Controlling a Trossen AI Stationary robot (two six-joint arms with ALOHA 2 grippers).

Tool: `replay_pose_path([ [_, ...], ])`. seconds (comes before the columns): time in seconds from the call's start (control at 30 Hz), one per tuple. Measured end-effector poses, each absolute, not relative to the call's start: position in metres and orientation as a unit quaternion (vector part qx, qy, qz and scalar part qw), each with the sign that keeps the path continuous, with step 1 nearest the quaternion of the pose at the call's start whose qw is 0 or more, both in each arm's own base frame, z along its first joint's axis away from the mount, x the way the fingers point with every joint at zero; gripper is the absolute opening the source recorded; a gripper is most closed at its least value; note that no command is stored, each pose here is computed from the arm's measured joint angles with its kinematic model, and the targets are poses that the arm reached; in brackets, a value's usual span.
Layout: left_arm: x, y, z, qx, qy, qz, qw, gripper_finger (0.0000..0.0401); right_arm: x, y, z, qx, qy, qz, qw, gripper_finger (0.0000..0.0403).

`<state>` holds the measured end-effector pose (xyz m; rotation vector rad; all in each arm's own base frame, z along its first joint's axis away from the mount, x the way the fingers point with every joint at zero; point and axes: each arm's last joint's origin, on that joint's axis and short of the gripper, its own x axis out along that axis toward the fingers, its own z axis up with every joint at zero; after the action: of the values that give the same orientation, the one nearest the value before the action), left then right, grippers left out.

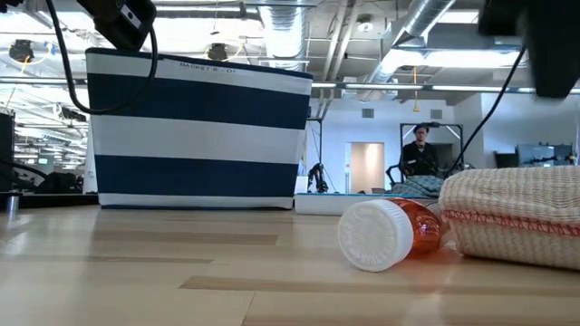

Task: Pick & place medical supplies in basket/bin
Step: Put the light brown bandage into the blue bin

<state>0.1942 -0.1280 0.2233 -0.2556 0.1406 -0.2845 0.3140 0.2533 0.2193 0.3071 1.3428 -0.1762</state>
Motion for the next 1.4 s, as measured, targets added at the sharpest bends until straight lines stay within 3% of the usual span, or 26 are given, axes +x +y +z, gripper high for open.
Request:
replay_pose_path([
  [0.23,0.194,-0.128,0.223,-0.129,0.070,-0.142,0.979,0.0157,0.313,0.222,0.210,0.125,0.662,-0.170,0.719,0.0235],
  [0.47,0.194,-0.128,0.223,-0.136,0.073,-0.141,0.978,0.0157,0.325,0.224,0.196,0.152,0.658,-0.084,0.733,0.0235],
  [0.77,0.194,-0.128,0.222,-0.139,0.078,-0.140,0.977,0.0157,0.319,0.213,0.174,0.148,0.681,-0.098,0.711,0.0235],
  [1.0,0.194,-0.128,0.222,-0.139,0.078,-0.141,0.977,0.0157,0.321,0.217,0.160,0.172,0.666,-0.049,0.724,0.0235],
  [1.4,0.194,-0.128,0.222,-0.138,0.079,-0.141,0.977,0.0157,0.323,0.216,0.152,0.183,0.647,-0.044,0.739,0.0224],
])
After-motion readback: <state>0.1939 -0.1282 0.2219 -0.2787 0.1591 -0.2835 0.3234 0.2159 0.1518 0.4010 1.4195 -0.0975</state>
